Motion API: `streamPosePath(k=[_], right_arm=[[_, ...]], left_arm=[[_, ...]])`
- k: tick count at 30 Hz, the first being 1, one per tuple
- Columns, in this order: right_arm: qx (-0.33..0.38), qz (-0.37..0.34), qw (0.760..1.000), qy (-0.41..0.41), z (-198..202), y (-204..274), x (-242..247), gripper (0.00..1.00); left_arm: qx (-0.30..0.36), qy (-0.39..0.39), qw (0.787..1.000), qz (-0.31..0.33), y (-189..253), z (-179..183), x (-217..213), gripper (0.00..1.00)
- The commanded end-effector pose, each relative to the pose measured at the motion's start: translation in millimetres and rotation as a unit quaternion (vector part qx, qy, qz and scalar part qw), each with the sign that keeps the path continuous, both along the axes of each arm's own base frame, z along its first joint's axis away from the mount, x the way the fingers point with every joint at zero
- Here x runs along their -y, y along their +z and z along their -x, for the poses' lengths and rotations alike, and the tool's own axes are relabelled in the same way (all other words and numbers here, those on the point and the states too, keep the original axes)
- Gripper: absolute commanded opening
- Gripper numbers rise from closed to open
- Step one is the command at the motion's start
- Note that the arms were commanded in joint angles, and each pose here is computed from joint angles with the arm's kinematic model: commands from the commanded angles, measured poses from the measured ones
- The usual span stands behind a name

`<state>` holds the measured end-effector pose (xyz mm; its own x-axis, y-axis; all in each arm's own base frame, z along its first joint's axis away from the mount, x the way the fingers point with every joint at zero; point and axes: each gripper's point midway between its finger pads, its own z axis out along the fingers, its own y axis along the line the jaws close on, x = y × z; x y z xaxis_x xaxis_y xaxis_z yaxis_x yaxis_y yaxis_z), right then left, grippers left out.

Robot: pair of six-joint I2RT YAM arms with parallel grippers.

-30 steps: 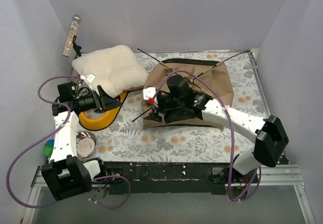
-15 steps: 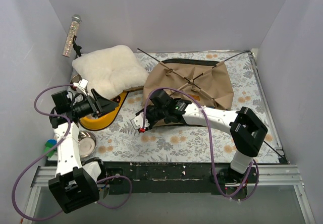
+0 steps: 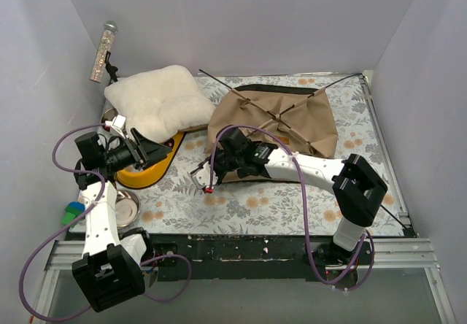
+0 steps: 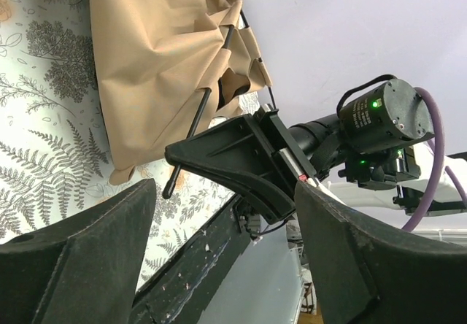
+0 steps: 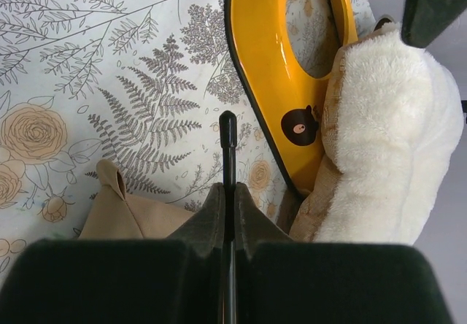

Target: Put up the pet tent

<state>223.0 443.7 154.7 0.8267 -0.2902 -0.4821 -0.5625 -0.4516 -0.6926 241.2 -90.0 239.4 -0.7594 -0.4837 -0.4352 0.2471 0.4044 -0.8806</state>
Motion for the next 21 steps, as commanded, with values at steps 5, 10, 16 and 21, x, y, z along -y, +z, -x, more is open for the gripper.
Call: streamPosePath(k=[5, 10, 16, 21], right_arm=[[0.009, -0.119, 0.992, -0.050, -39.9, 122.6, -1.5, 0.01], [0.022, -0.157, 0.985, -0.069, -55.2, 182.9, 17.3, 0.01], [0.044, -0.178, 0.978, -0.098, -67.7, 212.5, 34.7, 0.01], [0.041, -0.194, 0.974, -0.109, -66.9, 226.8, 37.6, 0.01]], left_arm=[[0.026, 0.030, 0.999, -0.029, -14.6, -2.8, -5.0, 0.82], [0.169, 0.017, 0.983, -0.065, -14.0, 0.5, 1.2, 0.78], [0.331, -0.061, 0.933, -0.128, -12.2, 17.2, 53.0, 0.75], [0.385, -0.084, 0.909, -0.135, -5.1, 13.1, 73.0, 0.69]])
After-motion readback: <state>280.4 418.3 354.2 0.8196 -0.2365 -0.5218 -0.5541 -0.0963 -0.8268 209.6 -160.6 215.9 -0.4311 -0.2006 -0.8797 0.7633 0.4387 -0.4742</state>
